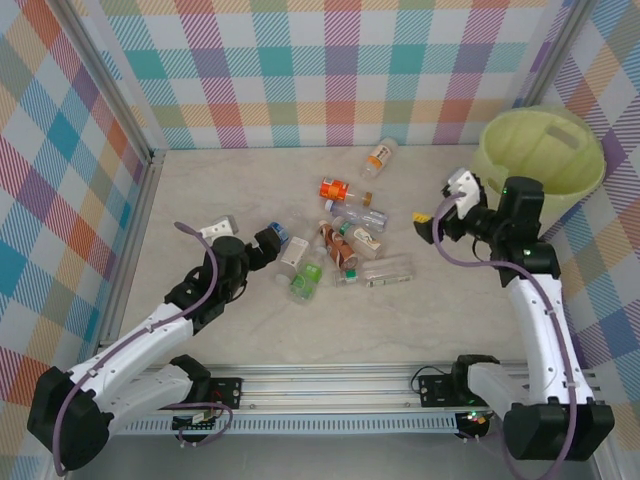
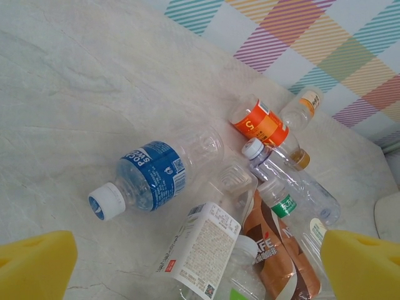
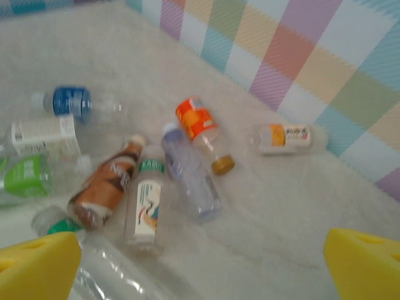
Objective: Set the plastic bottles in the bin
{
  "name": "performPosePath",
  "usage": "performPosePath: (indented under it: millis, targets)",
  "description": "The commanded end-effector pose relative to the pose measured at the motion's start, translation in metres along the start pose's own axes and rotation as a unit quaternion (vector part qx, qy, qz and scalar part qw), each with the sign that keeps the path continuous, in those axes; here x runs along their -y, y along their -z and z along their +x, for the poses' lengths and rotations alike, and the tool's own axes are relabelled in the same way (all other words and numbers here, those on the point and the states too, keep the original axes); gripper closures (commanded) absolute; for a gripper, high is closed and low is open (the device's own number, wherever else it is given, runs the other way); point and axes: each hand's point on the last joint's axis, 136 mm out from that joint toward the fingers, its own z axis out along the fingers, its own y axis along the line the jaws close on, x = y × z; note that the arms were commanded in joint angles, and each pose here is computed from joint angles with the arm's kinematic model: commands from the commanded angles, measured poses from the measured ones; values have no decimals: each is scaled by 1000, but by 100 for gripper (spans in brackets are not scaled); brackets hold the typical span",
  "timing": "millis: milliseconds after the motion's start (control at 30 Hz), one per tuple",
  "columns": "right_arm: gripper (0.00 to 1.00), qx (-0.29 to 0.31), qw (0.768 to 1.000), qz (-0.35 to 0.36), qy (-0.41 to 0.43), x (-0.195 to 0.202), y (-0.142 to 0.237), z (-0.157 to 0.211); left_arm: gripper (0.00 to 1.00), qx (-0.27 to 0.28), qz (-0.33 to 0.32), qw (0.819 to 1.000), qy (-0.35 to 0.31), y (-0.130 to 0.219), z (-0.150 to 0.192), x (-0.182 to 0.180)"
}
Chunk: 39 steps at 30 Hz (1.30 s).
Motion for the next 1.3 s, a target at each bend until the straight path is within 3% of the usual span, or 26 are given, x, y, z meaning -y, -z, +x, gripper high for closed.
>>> performPosePath:
  millis: [0,167,400,733,867,1100,1200,1267]
  targets:
    - [0,-147,987,-25,57,-21,-26,65,0,18,23,1000,5,1,-18,15]
    - [0,-259,956,-78,115,-47,-60,118,0,5,17,1000,4,-3,-12,13]
    - [0,-335,910,-146,196,-70,-97,158,0,8,6,1000,4,0,-13,6]
    - [0,-348,883,-175,260,-81,-135,177,0,24,-4,1000,17,6,-15,-5]
    - [5,-362,870,-197,270,-95,-138,191,0,16,3,1000,12,6,-13,-3]
    - [8,-359,872,-198,266,-111,-135,199,0,9,4,1000,13,2,-10,-2]
    - [21,-361,872,-197,266,-115,-130,202,0,9,6,1000,15,2,-9,-2]
    - [25,-362,871,-198,266,-117,-126,202,0,8,4,1000,14,0,-8,-3]
